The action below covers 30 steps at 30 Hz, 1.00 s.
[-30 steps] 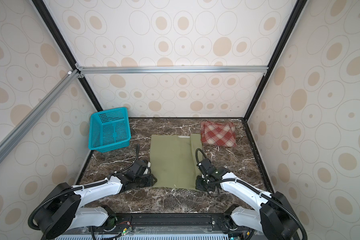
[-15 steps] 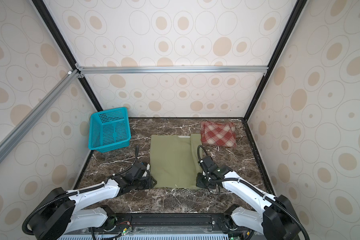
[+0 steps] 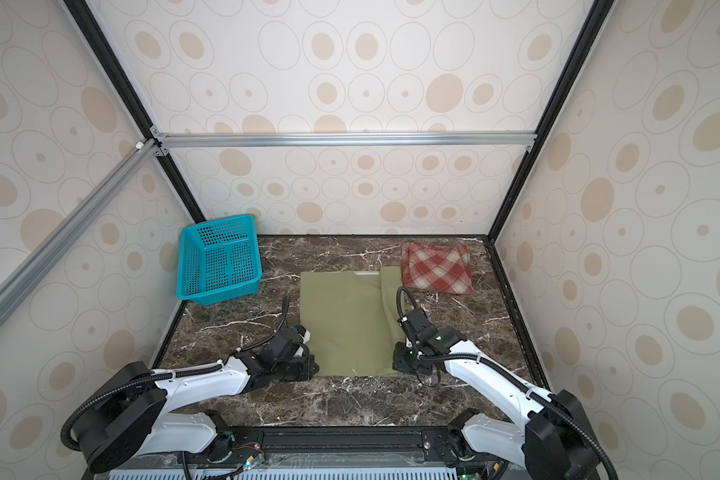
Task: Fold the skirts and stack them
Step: 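Lift the green skirt hem with both grippers and fold it toward the far edge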
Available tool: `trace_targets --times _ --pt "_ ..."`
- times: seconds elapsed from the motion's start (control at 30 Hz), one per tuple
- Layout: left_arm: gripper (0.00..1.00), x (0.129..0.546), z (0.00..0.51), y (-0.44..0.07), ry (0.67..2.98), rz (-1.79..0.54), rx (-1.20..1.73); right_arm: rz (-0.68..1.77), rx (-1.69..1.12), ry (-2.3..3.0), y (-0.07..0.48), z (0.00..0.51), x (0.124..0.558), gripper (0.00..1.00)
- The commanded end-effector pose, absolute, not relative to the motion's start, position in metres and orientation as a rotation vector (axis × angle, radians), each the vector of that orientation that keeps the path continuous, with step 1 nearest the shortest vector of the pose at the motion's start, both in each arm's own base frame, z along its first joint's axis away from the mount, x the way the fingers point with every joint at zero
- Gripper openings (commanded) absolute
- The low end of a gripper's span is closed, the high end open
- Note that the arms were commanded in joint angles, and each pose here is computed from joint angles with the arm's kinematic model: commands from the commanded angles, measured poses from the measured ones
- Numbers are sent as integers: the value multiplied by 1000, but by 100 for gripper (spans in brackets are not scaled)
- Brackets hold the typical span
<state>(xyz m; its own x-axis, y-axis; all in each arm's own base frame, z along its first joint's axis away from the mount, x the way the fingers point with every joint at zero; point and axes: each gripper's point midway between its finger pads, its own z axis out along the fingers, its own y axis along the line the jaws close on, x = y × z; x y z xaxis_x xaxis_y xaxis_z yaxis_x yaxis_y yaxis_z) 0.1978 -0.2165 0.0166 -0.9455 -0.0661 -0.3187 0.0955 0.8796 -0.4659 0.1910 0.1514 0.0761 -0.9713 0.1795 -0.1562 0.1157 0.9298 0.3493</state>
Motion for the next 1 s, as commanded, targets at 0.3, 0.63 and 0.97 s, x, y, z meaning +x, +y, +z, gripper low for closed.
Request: trace_targets --times 0.3,0.63,0.97 --pt "0 314 188 -139 2415 -196 -87 790 122 2508 183 219 316 0" --pt "0 374 357 -96 2064 -111 -104 951 1 2235 212 326 376 0" --pt "0 471 380 -86 1970 -100 -105 1052 20 2194 218 334 485 0"
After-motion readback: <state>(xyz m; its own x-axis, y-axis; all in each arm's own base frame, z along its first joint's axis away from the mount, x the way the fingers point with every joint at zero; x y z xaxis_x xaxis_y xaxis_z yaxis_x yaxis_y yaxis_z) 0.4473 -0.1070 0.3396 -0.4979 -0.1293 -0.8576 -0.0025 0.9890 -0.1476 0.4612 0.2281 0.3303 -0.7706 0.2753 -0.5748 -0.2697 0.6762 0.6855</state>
